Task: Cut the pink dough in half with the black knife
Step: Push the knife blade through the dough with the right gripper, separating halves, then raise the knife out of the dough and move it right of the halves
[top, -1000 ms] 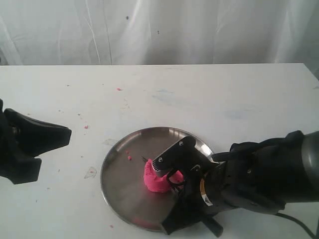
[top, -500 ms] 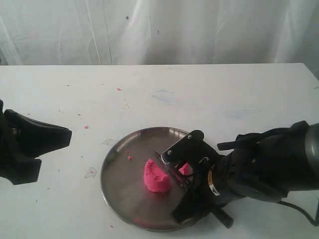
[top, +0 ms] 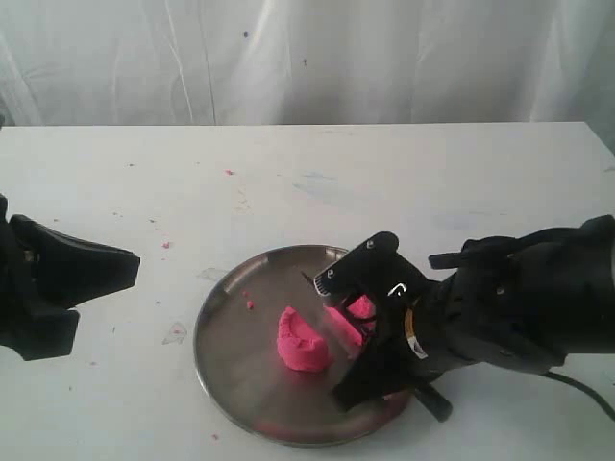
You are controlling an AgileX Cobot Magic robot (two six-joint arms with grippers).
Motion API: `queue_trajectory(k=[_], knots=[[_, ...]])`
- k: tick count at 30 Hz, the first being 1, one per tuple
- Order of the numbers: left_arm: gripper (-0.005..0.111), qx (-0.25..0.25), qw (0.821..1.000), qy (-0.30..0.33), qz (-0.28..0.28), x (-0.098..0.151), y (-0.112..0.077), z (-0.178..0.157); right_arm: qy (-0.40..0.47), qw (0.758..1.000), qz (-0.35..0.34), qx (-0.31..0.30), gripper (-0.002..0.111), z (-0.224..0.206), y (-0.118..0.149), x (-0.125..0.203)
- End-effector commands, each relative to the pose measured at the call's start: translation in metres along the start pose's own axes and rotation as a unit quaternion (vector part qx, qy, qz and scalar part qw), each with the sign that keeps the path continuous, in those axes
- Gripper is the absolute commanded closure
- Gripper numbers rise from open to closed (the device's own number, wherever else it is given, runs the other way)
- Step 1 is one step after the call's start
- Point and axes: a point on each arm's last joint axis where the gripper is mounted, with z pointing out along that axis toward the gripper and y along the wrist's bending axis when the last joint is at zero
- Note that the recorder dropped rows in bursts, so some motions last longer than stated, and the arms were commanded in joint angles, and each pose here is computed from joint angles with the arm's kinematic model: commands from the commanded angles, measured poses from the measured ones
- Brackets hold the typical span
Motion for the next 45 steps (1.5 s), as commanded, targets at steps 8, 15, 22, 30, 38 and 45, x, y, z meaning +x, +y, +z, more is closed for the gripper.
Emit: queue_trajectory(k=[8, 15, 22, 30, 38, 45], knots=[[0.107, 0.010, 1.000, 0.005, -0.010, 0.003, -0.002, -0.001, -0.070, 0.996, 0.045, 0.000, 0.108, -0.058, -0.011, -0.006], [0.107, 0.016, 1.000, 0.016, -0.008, 0.005, -0.003, -0.001, -0.186, 0.969, 0.151, -0.058, 0.108, -0.099, -0.011, 0.008], [0.107, 0.013, 1.000, 0.012, -0.007, 0.004, -0.003, -0.001, -0.252, 0.905, 0.303, -0.162, 0.108, -0.112, -0.005, 0.034], [0.107, 0.013, 1.000, 0.011, -0.007, 0.004, -0.003, -0.001, -0.259, 0.847, 0.403, -0.230, 0.108, -0.106, 0.000, 0.052], [0.107, 0.013, 1.000, 0.011, -0.007, 0.004, -0.003, -0.001, -0.302, 0.788, 0.490, -0.218, 0.108, -0.095, -0.011, 0.070], [0.107, 0.013, 1.000, 0.011, -0.007, 0.004, -0.003, -0.001, -0.285, 0.784, 0.521, -0.178, 0.108, -0.081, -0.016, 0.091]])
